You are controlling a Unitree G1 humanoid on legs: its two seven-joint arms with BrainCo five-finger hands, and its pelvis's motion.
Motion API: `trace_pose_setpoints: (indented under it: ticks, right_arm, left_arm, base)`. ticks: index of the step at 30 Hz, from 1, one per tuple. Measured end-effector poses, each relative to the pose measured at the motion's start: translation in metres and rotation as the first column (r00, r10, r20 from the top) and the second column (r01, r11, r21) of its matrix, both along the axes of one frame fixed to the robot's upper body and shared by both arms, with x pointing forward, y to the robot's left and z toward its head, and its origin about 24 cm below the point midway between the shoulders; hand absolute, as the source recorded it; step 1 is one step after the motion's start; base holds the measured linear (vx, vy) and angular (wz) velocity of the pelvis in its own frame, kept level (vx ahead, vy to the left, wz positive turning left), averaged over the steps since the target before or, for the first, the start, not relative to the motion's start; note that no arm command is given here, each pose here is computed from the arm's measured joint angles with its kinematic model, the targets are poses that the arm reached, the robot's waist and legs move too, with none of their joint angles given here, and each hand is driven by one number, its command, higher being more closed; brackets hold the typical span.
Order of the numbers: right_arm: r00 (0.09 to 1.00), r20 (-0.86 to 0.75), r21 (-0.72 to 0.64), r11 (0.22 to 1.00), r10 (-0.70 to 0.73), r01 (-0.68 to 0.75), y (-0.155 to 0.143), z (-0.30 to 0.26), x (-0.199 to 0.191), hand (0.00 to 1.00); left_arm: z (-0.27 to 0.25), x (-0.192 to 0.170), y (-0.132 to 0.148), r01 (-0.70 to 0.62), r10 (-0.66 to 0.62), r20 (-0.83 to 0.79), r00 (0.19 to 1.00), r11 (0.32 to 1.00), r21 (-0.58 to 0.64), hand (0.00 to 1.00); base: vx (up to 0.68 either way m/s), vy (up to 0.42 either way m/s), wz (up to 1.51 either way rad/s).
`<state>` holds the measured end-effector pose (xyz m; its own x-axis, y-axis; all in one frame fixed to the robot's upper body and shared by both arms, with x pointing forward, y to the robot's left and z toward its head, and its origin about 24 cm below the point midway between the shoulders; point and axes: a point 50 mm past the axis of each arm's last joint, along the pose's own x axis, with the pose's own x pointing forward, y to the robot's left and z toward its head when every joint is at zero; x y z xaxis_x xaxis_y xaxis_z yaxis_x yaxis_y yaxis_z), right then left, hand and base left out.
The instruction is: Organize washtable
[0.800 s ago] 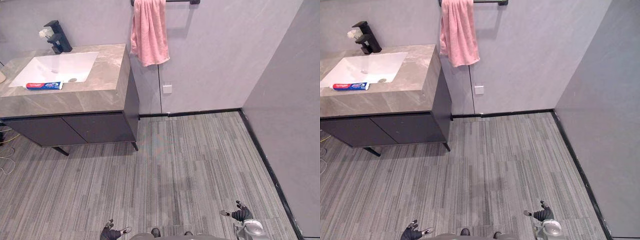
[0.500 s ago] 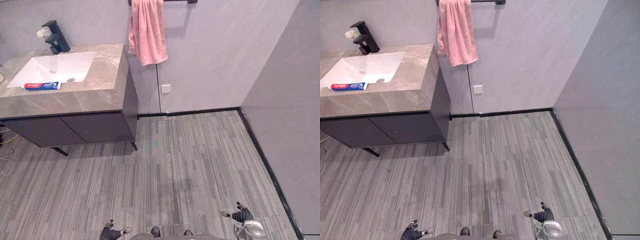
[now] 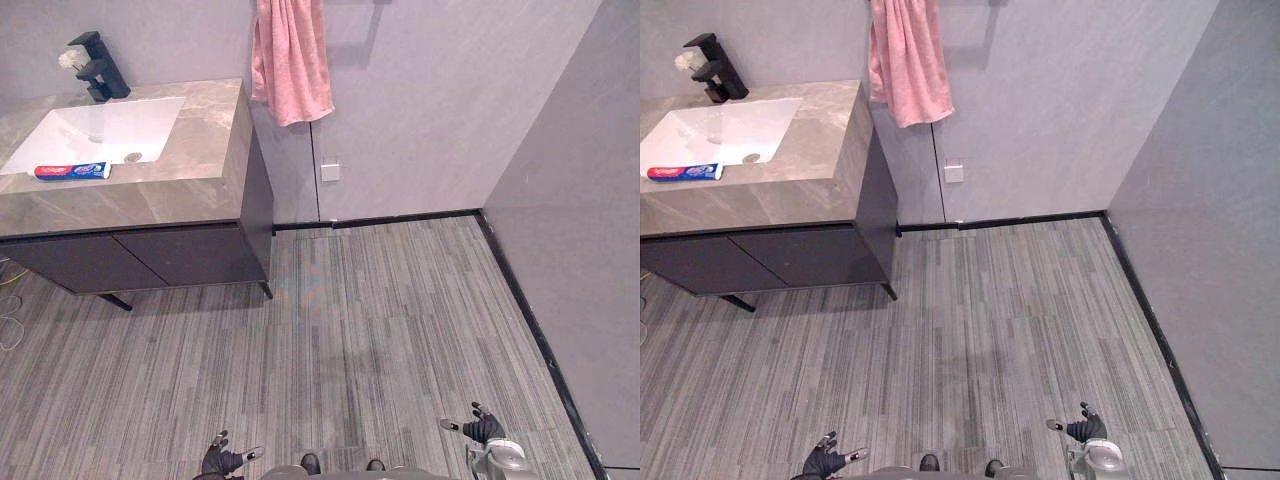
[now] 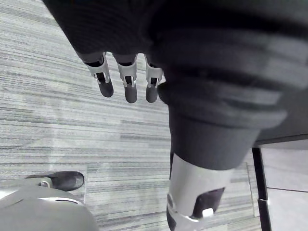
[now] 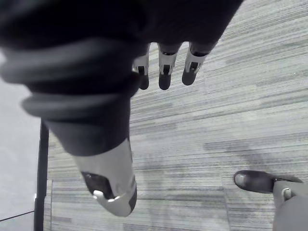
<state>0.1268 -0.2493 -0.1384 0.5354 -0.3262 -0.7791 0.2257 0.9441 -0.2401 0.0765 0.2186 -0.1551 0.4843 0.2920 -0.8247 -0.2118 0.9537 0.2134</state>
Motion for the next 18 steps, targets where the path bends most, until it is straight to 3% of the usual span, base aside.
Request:
trace_pose_setpoints:
  ticks: [18]
  right_arm:
    - [0.999, -0.012, 0.058, 0.998, -0.034, 0.035, 0.013, -0.005, -0.001, 0.00]
  left_arm:
    - [0.003, 0.011, 0.001, 0.008, -0.008, 0.033, 0.999, 1.000, 0.004, 0.00]
  base:
    - [0.04, 0.011, -0.16]
